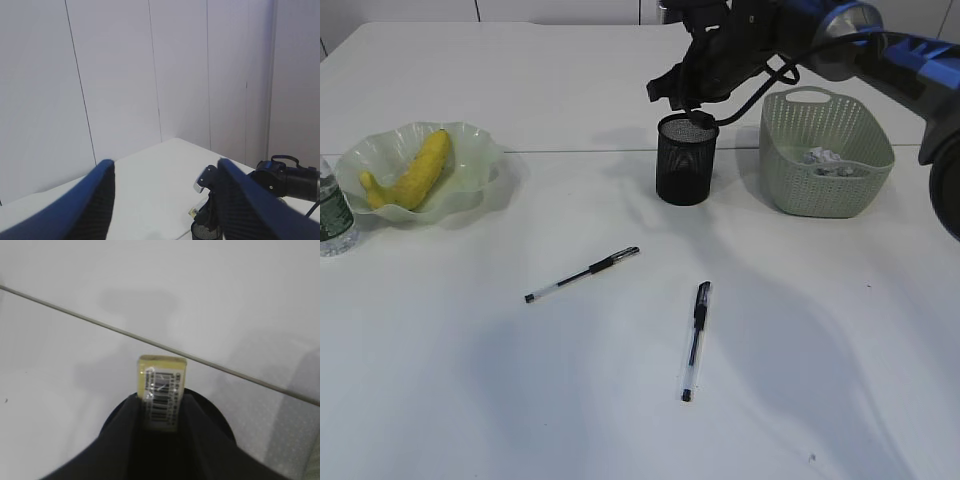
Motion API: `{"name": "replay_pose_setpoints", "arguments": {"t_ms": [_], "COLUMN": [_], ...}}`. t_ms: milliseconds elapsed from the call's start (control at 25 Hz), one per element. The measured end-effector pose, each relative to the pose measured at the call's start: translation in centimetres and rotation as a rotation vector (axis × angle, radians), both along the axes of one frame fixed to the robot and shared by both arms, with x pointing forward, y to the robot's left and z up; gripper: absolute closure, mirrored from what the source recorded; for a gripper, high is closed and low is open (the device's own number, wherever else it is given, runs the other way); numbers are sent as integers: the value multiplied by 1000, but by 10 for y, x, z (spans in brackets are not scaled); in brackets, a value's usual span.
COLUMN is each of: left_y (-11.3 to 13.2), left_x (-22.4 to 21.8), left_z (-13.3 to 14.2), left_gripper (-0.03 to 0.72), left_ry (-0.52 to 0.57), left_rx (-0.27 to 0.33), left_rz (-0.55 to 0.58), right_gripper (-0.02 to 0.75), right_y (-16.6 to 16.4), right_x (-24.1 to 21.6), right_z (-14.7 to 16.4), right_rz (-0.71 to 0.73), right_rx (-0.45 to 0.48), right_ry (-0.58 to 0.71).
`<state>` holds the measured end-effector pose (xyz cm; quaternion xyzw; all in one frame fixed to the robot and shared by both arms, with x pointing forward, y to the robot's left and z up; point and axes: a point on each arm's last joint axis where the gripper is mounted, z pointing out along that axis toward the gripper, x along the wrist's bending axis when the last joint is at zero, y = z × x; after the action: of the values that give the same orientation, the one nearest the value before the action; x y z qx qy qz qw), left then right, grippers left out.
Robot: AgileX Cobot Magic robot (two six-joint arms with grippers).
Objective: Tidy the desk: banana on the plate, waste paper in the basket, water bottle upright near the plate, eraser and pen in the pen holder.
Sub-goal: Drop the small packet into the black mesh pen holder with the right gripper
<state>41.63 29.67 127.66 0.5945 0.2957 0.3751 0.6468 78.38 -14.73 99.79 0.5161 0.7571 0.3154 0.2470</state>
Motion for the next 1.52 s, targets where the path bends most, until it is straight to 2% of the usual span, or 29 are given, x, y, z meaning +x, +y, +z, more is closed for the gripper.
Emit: {"name": "replay_pose_setpoints", "arguments": {"t_ms": [360, 760, 1520], "left_y": [0, 0, 1], "left_x": [0, 0, 1], "left_z": [0, 0, 0], "left_gripper": [245, 245, 245], "left_ry": [0, 0, -3], "left_rx": [0, -1, -3], "left_rz": [0, 2, 12], "right_gripper": [577, 577, 522], "right_y": [-8, -7, -7], "right_x": [3, 4, 4], "right_z": [-2, -27, -28], "right_rz": [-14, -16, -36], "right_rx": [-1, -16, 9], "right_ry": [4, 75, 85]}}
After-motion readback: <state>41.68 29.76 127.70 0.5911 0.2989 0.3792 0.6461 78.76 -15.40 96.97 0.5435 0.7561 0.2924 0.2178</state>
